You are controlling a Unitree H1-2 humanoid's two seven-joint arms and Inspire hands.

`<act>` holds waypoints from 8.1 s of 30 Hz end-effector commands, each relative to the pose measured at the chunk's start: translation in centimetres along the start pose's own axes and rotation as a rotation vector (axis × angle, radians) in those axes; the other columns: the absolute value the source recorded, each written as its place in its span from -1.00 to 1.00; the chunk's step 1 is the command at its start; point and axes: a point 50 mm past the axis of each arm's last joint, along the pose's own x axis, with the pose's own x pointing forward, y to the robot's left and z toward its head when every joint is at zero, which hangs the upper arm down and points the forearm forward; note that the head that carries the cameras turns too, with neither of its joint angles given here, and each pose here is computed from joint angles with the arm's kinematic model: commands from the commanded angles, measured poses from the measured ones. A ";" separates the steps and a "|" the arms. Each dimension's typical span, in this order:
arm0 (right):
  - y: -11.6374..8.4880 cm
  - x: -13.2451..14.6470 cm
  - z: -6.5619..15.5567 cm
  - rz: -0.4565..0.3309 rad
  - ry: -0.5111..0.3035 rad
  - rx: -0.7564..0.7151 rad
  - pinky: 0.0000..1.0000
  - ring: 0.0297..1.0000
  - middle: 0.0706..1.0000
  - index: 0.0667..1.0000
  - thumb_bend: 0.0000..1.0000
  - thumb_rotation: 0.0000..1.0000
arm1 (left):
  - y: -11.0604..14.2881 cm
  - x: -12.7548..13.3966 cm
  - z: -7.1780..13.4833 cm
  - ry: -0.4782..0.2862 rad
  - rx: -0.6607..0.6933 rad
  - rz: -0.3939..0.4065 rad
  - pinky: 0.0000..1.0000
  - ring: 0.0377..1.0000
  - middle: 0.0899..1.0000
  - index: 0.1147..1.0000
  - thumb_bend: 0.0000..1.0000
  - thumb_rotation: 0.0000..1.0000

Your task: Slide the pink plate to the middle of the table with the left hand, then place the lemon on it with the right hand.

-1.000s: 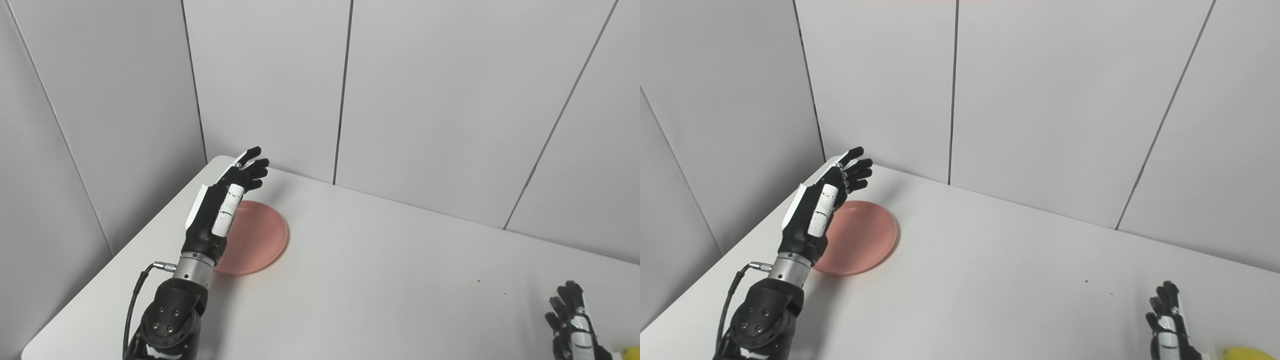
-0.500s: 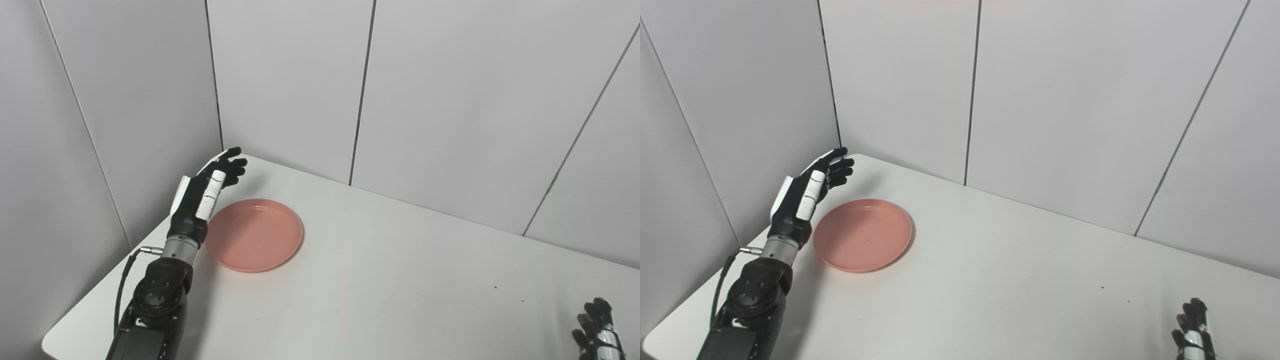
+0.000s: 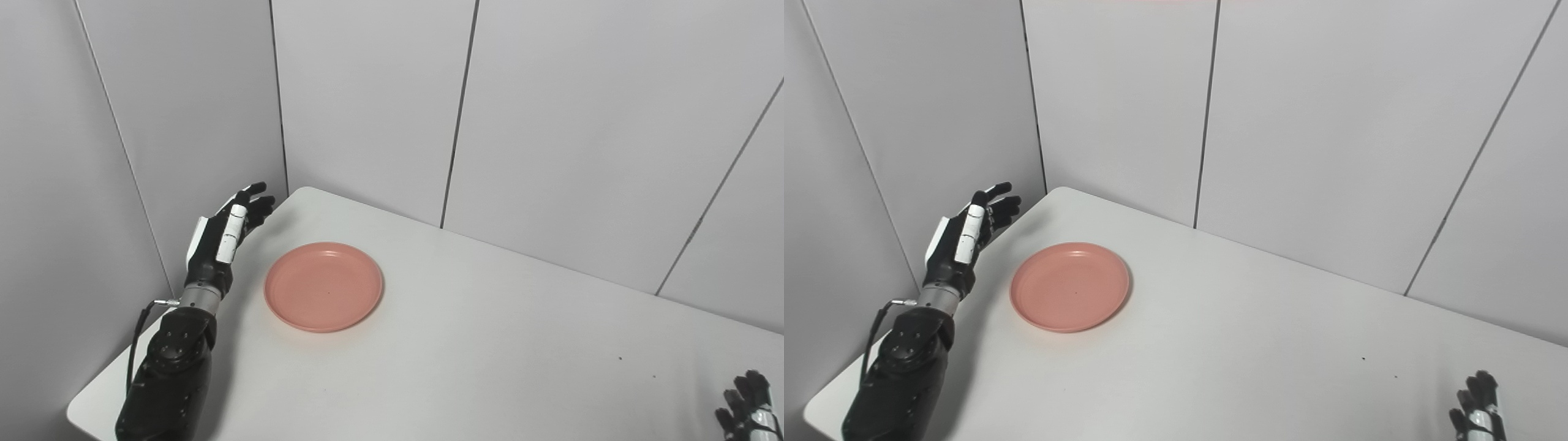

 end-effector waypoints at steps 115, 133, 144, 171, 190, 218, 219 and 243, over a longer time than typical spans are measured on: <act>6.2 1.4 0.1 0.023 -0.044 -0.044 1.00 0.94 0.93 0.91 0.35 0.74 | -26.5 -9.1 -2.8 0.220 -0.392 -0.540 0.77 0.77 0.73 0.72 0.51 1.00; 5.2 1.0 0.5 -0.008 -0.039 -0.062 1.00 0.94 0.90 0.87 0.43 0.76 | -30.5 -10.7 -2.1 0.186 -0.383 -0.579 0.80 0.79 0.76 0.73 0.61 1.00; 4.0 0.6 0.8 -0.041 -0.059 -0.077 0.99 0.88 0.85 0.84 0.37 0.73 | -31.4 -11.9 -1.5 0.163 -0.379 -0.586 0.87 0.83 0.79 0.78 0.56 1.00; -3.4 1.2 9.5 -0.111 -0.214 -0.394 0.88 0.84 0.81 0.82 0.20 0.42 | -33.0 -11.9 0.7 0.157 -0.377 -0.585 0.92 0.87 0.85 0.87 0.57 1.00; -9.6 0.6 12.3 -0.236 -0.040 -0.870 0.57 0.70 0.70 0.72 0.65 -0.46 | -34.2 -12.7 1.2 0.149 -0.350 -0.590 0.93 0.86 0.84 0.83 0.54 1.00; -6.9 1.6 7.9 -0.263 0.103 -1.007 0.35 0.59 0.68 0.68 0.83 -0.70 | -28.6 -11.3 -0.7 0.142 -0.379 -0.577 0.74 0.79 0.77 0.76 0.62 1.00; -6.7 1.7 7.8 -0.261 0.110 -1.005 0.35 0.60 0.68 0.68 0.84 -0.71 | -28.4 -11.2 -0.8 0.141 -0.379 -0.576 0.73 0.78 0.77 0.76 0.63 1.00; -6.5 2.1 9.8 -0.294 0.025 -1.104 0.50 0.67 0.73 0.74 0.79 -0.64 | -27.4 -10.8 -2.0 0.139 -0.401 -0.580 0.66 0.72 0.72 0.68 0.58 1.00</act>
